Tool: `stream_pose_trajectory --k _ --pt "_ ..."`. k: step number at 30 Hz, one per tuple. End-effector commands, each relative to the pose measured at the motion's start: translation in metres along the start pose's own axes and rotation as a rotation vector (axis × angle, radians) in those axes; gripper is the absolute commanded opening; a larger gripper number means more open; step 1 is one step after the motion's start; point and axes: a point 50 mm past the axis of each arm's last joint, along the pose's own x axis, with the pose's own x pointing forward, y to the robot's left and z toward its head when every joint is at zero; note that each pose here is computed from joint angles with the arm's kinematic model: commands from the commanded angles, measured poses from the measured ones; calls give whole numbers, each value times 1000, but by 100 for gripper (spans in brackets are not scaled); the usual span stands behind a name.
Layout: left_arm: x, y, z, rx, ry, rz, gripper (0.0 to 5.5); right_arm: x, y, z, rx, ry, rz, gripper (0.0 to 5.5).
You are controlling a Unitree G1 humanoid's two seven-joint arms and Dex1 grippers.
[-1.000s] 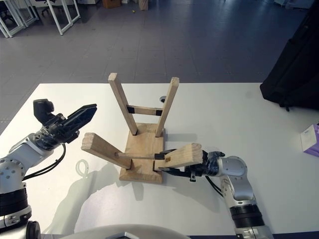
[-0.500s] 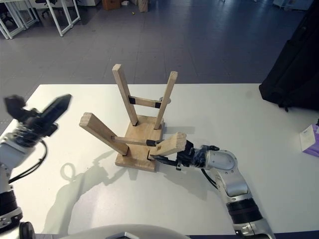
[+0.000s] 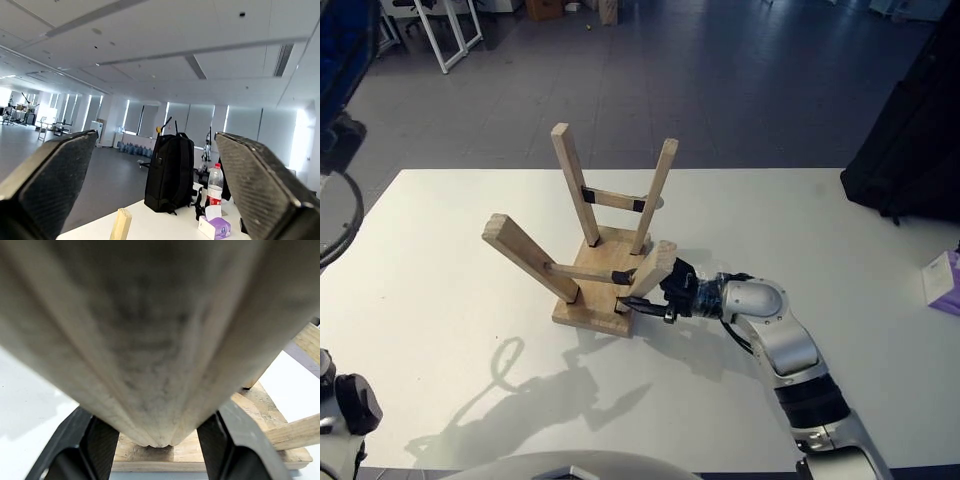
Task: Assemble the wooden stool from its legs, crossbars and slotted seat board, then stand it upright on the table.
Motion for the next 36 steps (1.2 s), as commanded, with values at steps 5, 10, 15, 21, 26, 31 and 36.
stream_pose_trajectory --k 5,10,15,21,26,31,36 --pt "21 -7 -60 145 293 253 432 -7 -7 -25 72 190 -48 202" --pt "36 -27 -96 269 398 267 402 -5 -10 -26 75 195 -78 202" --pt "52 -39 -113 324 419 251 311 -2 -9 -28 77 184 -100 202" --pt "38 -34 -139 435 539 299 224 0 -8 -28 82 172 -121 202" --pt "41 -43 -143 496 457 273 150 0 -9 -27 85 164 -142 202" --pt "45 -45 -153 611 457 227 150 1 -11 -26 81 160 -143 202" --pt "2 -20 -222 694 791 256 150 2 -13 -20 72 144 -136 202"
